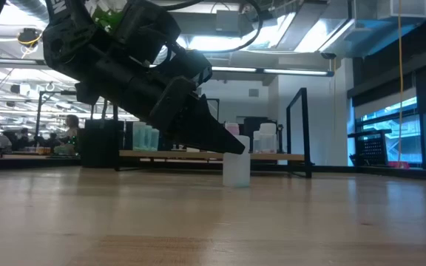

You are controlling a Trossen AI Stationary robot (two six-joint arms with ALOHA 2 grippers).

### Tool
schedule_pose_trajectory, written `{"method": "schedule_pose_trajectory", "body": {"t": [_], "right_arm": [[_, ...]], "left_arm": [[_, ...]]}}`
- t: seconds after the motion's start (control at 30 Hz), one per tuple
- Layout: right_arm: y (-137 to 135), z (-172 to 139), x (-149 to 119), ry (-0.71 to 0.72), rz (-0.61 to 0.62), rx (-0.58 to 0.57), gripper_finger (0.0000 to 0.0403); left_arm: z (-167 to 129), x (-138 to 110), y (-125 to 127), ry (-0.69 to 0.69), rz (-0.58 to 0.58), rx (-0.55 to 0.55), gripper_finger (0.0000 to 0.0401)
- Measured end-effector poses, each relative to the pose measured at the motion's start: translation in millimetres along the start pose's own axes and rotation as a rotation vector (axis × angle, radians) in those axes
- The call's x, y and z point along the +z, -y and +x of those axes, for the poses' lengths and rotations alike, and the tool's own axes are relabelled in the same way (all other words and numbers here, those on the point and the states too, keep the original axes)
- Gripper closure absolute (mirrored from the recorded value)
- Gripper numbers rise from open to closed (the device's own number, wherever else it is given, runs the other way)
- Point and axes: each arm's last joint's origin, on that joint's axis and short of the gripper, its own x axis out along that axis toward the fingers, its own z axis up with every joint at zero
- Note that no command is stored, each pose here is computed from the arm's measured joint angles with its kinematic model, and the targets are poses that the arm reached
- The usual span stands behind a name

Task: Pick and place medicine bottles onto shelf by color
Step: Put the top white medicine bottle on the shelf aligned with the other white medicine bottle

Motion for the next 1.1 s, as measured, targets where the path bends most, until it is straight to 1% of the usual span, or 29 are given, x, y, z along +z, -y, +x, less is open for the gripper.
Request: {"method": "schedule_pose_trajectory", "body": {"t": [0.13,0.37,0.47,0.63,0.93,1.0,1.1], "right_arm": [[1.2,0.0,0.4,0.013,0.001,-0.038,0.0136],[1.2,0.0,0.5,0.014,0.005,-0.039,0.0136],[1.0,0.0,1.0,0.019,0.008,-0.037,0.0136],[0.6,0.0,2.2,0.03,0.015,-0.034,0.0136],[0.6,0.0,2.2,0.03,0.018,-0.034,0.0136],[0.6,0.0,2.2,0.03,0.018,-0.034,0.0136],[0.7,0.0,2.2,0.03,0.018,-0.035,0.0136]], "left_arm": [[0.0,0.0,0.0,0.0,0.0,0.0,0.016],[0.0,0.0,-0.1,0.001,0.001,0.002,0.016],[0.0,0.1,-0.1,0.001,0.001,0.003,0.0167],[0.0,0.1,-0.2,0.001,0.001,0.003,0.0202],[-0.1,0.3,0.1,0.003,0.001,0.002,0.0279],[-0.1,0.4,0.1,0.003,0.001,0.002,0.0287],[-0.1,0.4,0.1,0.003,0.0,0.002,0.0288]]}}
